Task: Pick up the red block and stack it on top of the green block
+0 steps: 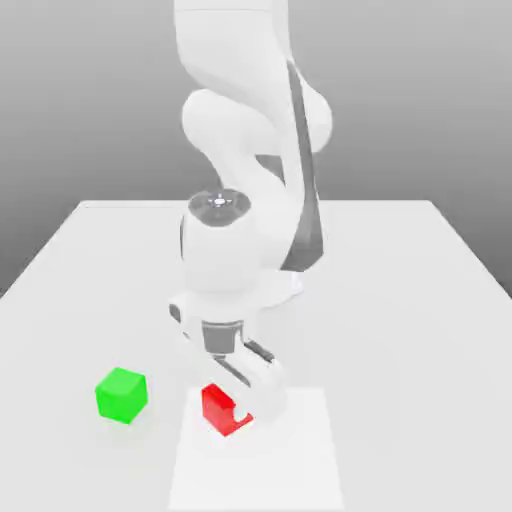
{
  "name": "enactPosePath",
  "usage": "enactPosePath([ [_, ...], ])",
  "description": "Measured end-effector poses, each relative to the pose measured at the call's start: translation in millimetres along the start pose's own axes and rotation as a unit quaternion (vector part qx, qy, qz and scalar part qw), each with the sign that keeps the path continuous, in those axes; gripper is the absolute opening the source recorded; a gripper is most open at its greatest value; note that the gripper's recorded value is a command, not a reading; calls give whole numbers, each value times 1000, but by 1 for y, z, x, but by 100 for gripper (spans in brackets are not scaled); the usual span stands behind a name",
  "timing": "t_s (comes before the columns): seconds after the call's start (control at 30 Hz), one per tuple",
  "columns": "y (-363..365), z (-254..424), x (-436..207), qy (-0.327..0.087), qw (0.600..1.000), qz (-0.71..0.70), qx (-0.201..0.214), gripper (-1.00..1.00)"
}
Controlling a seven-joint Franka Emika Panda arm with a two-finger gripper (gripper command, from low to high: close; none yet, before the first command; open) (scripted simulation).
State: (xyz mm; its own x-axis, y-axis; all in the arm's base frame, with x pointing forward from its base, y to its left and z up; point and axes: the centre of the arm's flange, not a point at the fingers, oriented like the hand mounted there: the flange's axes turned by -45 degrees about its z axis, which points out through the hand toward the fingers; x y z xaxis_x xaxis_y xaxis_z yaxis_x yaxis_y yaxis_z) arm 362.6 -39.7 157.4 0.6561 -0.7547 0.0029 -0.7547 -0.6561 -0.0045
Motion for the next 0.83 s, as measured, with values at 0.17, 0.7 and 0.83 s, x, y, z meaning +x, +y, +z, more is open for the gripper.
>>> enactPosePath([
  [0.17,-1,-35,0,0,1000,-1,0,-100],
  [0.7,126,-40,92,1,943,332,-3,-100],
  [0.83,126,-30,91,0,943,332,-2,100],
])
